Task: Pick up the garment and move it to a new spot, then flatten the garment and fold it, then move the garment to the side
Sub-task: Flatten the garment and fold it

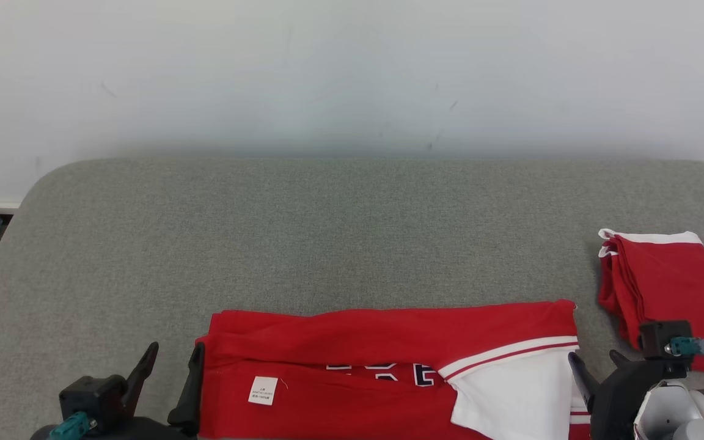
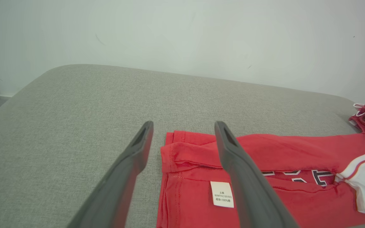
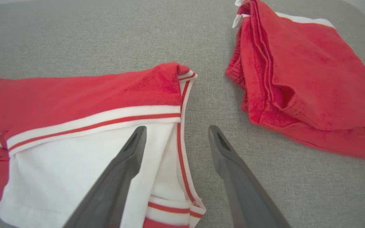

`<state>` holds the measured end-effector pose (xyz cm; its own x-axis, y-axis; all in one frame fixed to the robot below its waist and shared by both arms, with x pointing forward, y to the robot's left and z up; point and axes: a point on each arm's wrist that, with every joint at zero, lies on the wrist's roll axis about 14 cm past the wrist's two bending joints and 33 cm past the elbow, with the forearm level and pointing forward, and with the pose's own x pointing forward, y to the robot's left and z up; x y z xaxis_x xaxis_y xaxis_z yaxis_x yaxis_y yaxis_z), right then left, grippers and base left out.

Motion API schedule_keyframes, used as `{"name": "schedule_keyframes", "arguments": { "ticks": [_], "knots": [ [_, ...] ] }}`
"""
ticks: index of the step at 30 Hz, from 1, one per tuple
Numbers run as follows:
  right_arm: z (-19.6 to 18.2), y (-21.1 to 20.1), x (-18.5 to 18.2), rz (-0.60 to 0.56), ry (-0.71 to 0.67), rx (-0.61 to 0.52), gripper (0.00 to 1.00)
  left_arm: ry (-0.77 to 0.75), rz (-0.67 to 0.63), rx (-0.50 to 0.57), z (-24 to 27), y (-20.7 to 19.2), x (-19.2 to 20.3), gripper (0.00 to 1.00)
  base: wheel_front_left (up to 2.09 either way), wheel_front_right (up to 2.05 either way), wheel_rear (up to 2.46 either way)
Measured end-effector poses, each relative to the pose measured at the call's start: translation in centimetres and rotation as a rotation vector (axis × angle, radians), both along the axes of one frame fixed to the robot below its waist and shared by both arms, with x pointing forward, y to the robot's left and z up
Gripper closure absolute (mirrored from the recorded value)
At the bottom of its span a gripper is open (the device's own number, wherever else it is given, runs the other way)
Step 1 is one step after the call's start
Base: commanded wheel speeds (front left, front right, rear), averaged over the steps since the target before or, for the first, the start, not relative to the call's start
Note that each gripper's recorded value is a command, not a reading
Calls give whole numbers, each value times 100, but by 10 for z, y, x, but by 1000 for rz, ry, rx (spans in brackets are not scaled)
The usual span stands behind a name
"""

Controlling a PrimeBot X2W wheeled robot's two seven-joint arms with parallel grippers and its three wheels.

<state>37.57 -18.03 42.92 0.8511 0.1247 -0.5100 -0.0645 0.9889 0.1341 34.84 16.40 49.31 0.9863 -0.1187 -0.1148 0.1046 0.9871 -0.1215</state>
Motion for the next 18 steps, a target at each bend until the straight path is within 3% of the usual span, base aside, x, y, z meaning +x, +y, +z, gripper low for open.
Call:
{"name": "schedule_keyframes", "arguments": {
  "ticks": [18],
  "knots": [
    [-44,18,10,3,306,54,0,28,8,-2,-2,0,11,0,0,0,0]
  ]
}}
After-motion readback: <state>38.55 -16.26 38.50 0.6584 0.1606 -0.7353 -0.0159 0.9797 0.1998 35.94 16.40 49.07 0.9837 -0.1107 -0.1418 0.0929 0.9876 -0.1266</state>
